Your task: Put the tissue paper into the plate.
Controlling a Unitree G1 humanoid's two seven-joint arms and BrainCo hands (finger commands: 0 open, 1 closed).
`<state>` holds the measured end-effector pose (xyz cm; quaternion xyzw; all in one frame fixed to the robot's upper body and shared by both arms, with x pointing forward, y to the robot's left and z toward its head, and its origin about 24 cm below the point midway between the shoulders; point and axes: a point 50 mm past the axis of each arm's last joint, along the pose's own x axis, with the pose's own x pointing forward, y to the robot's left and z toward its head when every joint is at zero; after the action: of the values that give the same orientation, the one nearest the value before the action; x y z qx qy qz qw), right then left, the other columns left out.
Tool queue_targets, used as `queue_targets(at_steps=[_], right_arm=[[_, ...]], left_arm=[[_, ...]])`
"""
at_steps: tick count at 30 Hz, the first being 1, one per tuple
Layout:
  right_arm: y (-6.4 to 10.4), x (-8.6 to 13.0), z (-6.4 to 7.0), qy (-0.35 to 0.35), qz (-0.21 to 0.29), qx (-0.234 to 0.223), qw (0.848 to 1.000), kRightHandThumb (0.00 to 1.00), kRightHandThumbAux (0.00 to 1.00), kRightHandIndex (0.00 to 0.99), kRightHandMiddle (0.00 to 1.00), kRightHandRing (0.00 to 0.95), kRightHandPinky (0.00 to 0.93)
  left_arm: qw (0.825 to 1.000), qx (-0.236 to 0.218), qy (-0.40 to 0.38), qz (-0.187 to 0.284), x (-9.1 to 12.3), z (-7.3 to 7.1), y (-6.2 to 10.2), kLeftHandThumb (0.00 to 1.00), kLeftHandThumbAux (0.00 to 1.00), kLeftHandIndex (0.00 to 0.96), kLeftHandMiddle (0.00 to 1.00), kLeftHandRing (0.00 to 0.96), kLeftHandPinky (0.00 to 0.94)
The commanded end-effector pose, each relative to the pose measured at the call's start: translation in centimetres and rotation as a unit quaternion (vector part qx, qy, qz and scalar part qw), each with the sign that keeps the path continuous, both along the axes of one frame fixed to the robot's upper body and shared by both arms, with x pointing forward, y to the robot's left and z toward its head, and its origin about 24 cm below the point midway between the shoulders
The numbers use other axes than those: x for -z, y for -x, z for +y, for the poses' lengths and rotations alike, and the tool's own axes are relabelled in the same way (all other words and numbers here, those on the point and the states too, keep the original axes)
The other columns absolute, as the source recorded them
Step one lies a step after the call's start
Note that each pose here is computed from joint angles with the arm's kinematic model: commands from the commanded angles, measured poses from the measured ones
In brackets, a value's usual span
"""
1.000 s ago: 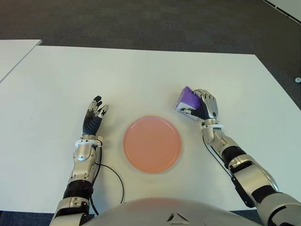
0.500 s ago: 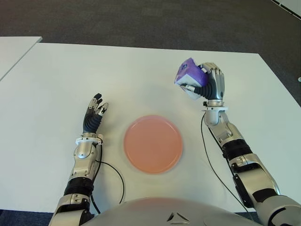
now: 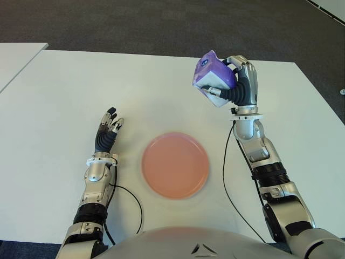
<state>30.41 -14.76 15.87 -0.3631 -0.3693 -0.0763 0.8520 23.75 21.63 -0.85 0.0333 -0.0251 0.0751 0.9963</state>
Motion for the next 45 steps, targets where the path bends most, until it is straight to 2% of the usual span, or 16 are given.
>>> queue_targets(at_steps=[1, 7, 17, 22, 33, 45], right_arm=[[1.5, 0.1, 1.6, -0.013, 0.007, -0.042, 0.999, 0.75, 0.707, 0.44, 0.893, 0.878, 0.872], [3.6, 1.1, 3.6, 0.002, 0.021, -0.093, 0.995, 0.75, 0.707, 0.44, 0.889, 0.877, 0.872], [5.6, 1.9, 4.8, 0.059, 0.059, -0.194, 0.977, 0.75, 0.708, 0.44, 0.882, 0.873, 0.865], [7.2, 3.8, 4.9, 0.092, 0.118, -0.235, 0.96, 0.747, 0.709, 0.44, 0.879, 0.873, 0.87], [7.0, 5.5, 4.9, 0.147, 0.179, -0.264, 0.936, 0.746, 0.708, 0.44, 0.856, 0.855, 0.853], [7.2, 6.6, 4.8, 0.185, 0.194, -0.273, 0.924, 0.746, 0.708, 0.44, 0.844, 0.848, 0.853]], left_arm=[[0.999, -0.005, 0.007, 0.041, 1.5, -0.2, 0.8, 0.0, 0.461, 0.0, 0.0, 0.0, 0.0], [0.999, -0.002, 0.009, 0.04, 1.4, -0.4, 0.8, 0.0, 0.465, 0.0, 0.0, 0.0, 0.0], [0.999, 0.0, 0.009, 0.038, 1.4, -0.6, 0.9, 0.0, 0.469, 0.0, 0.0, 0.0, 0.0], [0.999, 0.002, 0.01, 0.037, 1.3, -0.7, 0.8, 0.0, 0.468, 0.0, 0.0, 0.0, 0.0], [0.999, 0.002, 0.009, 0.042, 1.3, -0.8, 0.8, 0.0, 0.467, 0.0, 0.0, 0.0, 0.0], [0.999, 0.0, 0.014, 0.044, 1.4, -0.8, 0.9, 0.0, 0.479, 0.0, 0.0, 0.0, 0.0]])
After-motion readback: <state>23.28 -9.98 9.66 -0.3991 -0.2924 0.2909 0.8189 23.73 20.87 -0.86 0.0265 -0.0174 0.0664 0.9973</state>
